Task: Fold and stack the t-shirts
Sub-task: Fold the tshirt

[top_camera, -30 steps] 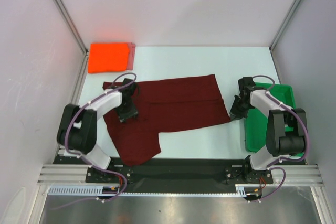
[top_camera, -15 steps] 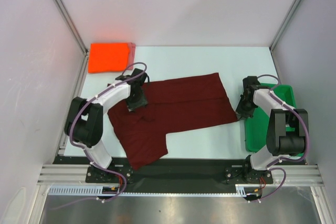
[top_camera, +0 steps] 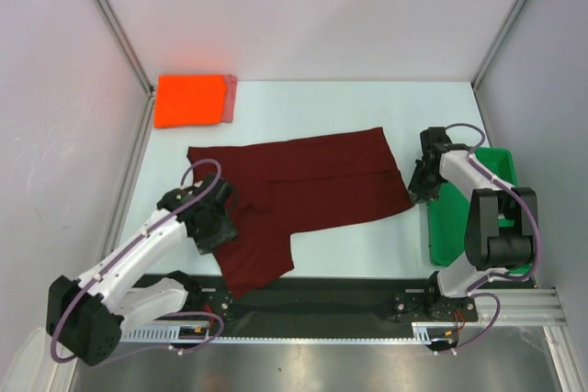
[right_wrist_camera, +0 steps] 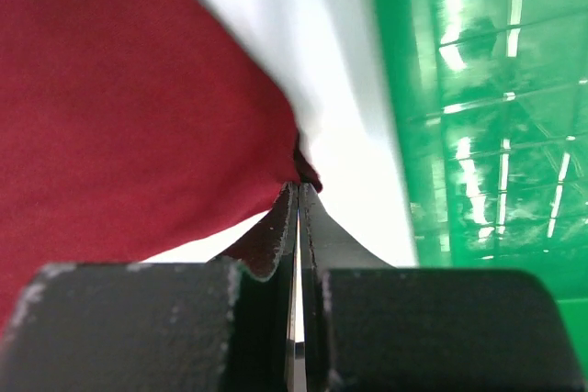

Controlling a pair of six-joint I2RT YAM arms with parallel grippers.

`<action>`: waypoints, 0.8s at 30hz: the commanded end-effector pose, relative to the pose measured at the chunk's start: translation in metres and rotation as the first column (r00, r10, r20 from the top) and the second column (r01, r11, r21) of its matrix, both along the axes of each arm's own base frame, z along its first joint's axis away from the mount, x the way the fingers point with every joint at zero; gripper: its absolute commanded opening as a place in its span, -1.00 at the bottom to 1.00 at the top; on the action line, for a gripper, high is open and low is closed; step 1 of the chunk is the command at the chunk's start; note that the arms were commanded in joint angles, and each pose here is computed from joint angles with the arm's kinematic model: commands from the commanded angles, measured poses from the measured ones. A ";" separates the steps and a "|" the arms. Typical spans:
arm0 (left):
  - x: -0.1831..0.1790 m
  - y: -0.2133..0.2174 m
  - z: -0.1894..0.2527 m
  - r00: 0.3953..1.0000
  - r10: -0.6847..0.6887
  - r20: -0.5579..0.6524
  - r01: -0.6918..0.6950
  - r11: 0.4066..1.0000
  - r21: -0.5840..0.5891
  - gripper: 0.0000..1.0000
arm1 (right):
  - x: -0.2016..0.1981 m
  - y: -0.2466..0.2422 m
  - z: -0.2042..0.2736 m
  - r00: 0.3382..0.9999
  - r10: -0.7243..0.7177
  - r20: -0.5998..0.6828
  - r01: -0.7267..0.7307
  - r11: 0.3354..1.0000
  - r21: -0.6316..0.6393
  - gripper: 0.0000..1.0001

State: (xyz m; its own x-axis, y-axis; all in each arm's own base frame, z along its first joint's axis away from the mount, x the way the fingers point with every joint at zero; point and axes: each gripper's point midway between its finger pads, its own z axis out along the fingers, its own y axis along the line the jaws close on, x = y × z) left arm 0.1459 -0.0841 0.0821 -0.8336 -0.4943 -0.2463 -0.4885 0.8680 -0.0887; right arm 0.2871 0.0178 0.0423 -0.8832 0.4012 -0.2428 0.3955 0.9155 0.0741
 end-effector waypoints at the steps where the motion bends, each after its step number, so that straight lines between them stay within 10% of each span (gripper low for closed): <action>1: -0.033 0.002 -0.007 0.998 0.016 -0.053 -0.014 1.000 0.021 0.13 | 0.009 0.007 0.009 0.999 0.037 0.034 -0.037 0.999 -0.003 -1.00; 24: -0.118 -0.035 -0.062 0.970 -0.135 -0.202 0.140 0.990 0.010 -0.03 | 0.003 0.011 0.015 0.996 0.057 0.073 -0.057 0.998 -0.007 -1.00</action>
State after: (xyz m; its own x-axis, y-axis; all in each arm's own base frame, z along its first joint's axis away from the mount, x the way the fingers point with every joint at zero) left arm 0.0245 -0.1105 0.0233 -0.9449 -0.3205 -0.0670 -0.3241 0.9445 0.0529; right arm 0.2876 0.0279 0.0464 -0.8907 0.3693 -0.2652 0.3601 0.9291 0.0844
